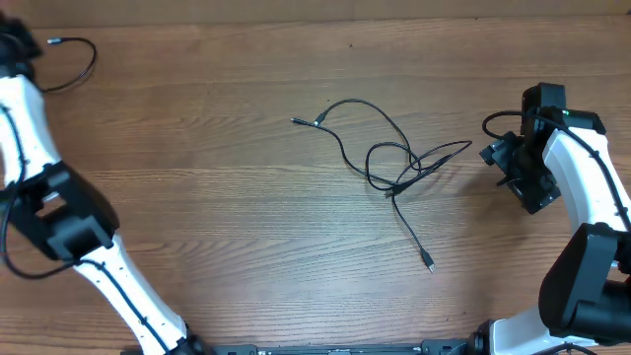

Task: Untangle cables
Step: 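Carry the cable to the far left and drop it on the table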

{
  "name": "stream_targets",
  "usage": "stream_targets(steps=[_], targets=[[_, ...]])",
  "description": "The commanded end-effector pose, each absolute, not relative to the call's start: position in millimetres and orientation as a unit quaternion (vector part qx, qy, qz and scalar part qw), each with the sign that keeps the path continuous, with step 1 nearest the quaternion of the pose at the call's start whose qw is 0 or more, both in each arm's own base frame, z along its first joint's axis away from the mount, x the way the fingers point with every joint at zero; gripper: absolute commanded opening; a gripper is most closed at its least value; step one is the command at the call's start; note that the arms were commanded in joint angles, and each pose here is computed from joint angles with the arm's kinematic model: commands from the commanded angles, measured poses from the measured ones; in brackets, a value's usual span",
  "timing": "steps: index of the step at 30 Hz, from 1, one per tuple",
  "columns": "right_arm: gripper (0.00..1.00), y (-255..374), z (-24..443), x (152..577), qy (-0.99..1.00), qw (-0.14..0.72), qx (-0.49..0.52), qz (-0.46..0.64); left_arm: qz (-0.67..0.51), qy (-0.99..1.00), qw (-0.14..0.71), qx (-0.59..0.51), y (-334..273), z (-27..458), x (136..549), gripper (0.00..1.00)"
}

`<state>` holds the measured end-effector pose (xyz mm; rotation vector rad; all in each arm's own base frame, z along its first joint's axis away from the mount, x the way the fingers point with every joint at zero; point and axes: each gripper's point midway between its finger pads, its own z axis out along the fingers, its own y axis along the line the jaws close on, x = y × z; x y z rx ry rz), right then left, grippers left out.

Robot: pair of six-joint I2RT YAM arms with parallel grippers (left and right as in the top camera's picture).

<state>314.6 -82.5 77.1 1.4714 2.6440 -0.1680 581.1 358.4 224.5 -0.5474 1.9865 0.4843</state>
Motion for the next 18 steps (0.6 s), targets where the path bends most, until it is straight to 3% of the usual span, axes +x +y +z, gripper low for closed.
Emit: stream_targets(steps=[1,6,7,8,9,10,11,18], targets=[[1.0,-82,77,315,0.872,0.056,0.482,-0.057,0.123,0.857,0.469,-0.173,283,197,614,0.04],[1.0,-82,77,315,0.872,0.056,0.482,-0.057,0.086,0.889,0.413,-0.179,243,160,612,0.04],[1.0,-82,77,315,0.872,0.056,0.482,-0.057,0.084,0.891,0.411,-0.175,237,160,613,0.12],[1.0,-82,77,315,0.872,0.056,0.482,-0.057,0.082,0.892,0.41,-0.172,232,163,614,0.27],[1.0,-82,77,315,0.872,0.056,0.482,-0.057,0.08,0.893,0.411,-0.168,226,167,614,0.71],[1.0,-82,77,315,0.872,0.056,0.482,-0.057,0.08,0.892,0.412,-0.167,224,170,614,0.96],[1.0,-82,77,315,0.872,0.056,0.482,-0.057,0.079,0.892,0.414,-0.165,220,176,613,1.0],[1.0,-82,77,315,0.872,0.056,0.482,-0.057,0.075,0.88,0.442,-0.157,195,254,589,1.0]])
